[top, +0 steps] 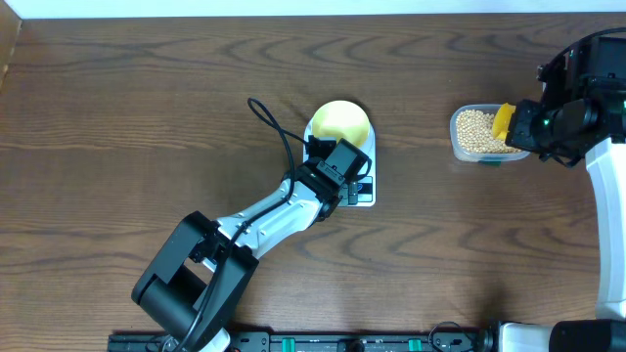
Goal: Scoop item into bowl and weigh 50g on scale
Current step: 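Press the scale button with the left gripper to tare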
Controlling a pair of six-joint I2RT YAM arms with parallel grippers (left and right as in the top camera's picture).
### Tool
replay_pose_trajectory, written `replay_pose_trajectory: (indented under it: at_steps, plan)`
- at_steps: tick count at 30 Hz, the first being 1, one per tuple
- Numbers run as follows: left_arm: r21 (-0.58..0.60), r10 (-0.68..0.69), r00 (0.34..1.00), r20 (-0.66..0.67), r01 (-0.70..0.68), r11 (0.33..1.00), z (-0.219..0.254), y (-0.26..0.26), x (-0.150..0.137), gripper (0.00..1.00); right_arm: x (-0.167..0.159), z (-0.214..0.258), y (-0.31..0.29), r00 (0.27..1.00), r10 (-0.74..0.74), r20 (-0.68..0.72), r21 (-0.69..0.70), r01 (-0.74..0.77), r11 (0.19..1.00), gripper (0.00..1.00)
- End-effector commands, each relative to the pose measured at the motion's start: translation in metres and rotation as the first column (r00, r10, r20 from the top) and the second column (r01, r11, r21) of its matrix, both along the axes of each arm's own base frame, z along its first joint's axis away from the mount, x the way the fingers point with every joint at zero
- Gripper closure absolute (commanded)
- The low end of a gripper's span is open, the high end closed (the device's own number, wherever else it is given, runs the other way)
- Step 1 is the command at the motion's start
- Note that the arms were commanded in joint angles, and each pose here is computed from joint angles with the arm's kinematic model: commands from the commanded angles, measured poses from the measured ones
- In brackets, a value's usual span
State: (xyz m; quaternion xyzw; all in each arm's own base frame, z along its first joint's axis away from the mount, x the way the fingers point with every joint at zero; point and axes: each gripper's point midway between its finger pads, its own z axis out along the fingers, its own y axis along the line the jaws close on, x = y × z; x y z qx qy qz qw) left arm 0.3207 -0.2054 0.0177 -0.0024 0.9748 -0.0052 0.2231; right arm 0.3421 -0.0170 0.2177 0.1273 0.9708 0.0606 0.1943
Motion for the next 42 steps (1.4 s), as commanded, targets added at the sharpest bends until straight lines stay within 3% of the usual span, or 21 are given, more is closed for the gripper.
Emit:
replay_pose_trajectory:
  at_steps: [1,42]
  plan:
    - [0.045,0.012,1.000,-0.012,-0.012,0.999,-0.008,0.008,-0.002,0.02,0.001,0.008,-0.001,1.000,-0.004,0.020,0.003,0.004,1.000,0.99]
    - [0.094,0.008,0.994,-0.109,0.002,0.996,-0.043,0.021,-0.024,0.02,0.001,0.007,-0.001,1.000,-0.004,0.018,0.004,0.004,1.000,0.99]
